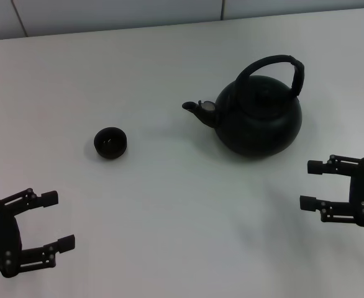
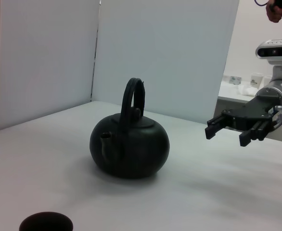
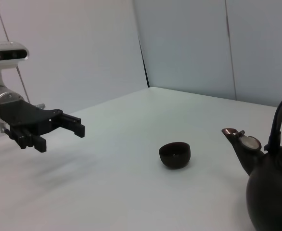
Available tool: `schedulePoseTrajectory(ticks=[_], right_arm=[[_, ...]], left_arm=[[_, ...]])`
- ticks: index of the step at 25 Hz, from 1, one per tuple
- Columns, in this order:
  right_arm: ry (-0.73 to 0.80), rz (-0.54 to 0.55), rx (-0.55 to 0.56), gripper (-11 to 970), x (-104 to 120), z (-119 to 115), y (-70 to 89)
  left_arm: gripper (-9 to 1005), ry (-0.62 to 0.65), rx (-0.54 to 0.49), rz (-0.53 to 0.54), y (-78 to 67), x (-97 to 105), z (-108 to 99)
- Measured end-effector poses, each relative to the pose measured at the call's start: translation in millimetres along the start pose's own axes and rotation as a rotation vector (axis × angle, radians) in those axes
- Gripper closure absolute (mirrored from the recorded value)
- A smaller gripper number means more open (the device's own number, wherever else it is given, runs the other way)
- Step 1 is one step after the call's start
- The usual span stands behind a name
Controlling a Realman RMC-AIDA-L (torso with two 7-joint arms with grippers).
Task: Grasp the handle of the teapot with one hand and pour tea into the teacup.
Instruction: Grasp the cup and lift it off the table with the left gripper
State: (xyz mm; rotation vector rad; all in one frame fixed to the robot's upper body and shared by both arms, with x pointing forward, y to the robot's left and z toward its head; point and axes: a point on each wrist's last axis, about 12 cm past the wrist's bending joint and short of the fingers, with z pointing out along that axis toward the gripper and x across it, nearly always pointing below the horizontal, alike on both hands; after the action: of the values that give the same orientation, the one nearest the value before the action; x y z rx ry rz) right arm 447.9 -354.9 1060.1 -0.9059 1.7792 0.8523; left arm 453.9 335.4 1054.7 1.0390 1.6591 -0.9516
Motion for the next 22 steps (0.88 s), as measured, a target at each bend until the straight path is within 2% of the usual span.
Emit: schedulePoseTrajectory(ticks=[22], right_arm=[[-0.004,-0.011,0.005,207,-3.0,1.0,-2.4]], left_arm=[[138,-0.012,0.001,-0.007,-1.9,1.2,3.9]])
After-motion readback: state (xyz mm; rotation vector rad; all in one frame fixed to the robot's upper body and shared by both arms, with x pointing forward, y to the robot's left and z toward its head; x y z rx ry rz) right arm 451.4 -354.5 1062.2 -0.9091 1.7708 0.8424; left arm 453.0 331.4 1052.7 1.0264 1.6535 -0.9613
